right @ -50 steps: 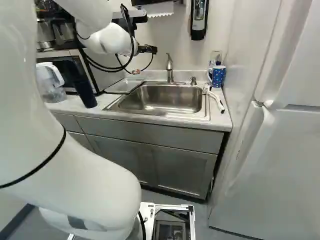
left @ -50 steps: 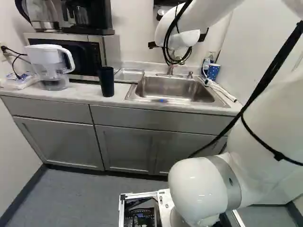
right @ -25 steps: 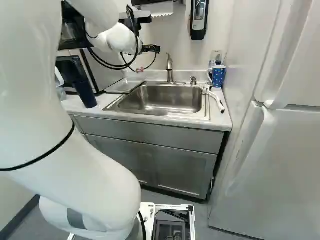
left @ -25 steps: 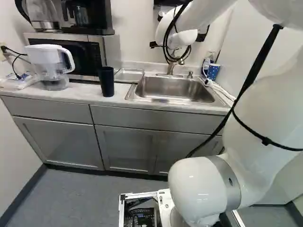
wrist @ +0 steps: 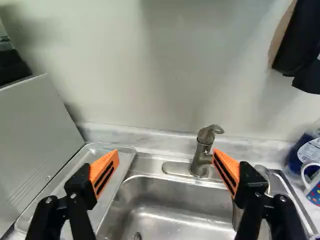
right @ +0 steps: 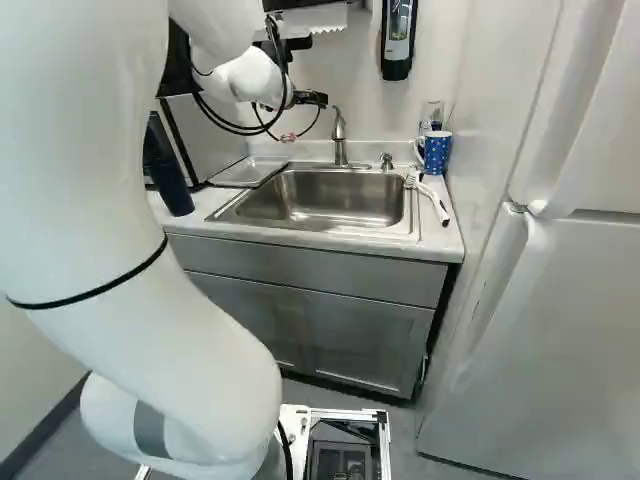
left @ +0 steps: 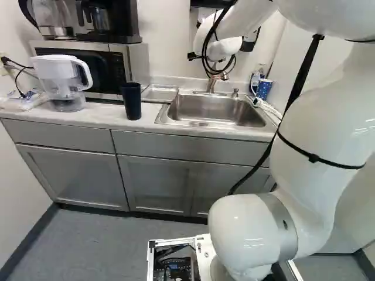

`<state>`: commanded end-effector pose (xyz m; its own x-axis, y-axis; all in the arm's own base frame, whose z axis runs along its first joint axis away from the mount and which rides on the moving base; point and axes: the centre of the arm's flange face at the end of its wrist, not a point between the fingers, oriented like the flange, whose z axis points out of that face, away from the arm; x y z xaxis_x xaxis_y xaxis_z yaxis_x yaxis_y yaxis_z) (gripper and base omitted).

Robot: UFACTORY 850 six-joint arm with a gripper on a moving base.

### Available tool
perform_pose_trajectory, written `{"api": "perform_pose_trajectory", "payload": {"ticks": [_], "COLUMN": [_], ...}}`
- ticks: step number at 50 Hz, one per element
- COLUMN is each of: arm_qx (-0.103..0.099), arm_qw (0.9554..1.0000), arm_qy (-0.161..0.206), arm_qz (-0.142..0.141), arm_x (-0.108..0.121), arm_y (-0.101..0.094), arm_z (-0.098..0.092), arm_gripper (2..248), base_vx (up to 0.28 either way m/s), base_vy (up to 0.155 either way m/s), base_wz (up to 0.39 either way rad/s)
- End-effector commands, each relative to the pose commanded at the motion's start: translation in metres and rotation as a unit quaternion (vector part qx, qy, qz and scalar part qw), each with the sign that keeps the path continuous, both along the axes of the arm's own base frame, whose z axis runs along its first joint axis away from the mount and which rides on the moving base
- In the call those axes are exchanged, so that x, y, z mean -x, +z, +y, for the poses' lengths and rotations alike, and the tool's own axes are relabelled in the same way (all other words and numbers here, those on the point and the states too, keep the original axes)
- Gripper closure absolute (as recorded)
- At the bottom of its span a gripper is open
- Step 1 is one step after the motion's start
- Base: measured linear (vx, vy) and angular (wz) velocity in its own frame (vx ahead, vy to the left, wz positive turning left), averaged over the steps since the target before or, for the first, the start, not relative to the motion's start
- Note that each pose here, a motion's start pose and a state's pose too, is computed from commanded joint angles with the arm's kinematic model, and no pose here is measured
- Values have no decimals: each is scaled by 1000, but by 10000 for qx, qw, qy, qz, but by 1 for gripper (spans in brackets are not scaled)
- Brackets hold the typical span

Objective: Rinse the cup and place it in the tray

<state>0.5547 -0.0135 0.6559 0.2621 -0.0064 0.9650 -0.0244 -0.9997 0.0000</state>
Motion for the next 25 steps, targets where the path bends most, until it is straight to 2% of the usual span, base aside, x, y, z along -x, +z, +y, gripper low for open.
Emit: {"api": "perform_pose_trajectory", "payload": {"ticks": [25], "arm_qx": [-9], "arm_qw": [9995], "arm_qy": [-70], "arm_qz": [294], "arm_x": [-38], "arm_y": [-7], "arm_z": [-9], "arm_gripper": [3], "base_vx": [0], "base_vy": [0], "base_wz": [0]}}
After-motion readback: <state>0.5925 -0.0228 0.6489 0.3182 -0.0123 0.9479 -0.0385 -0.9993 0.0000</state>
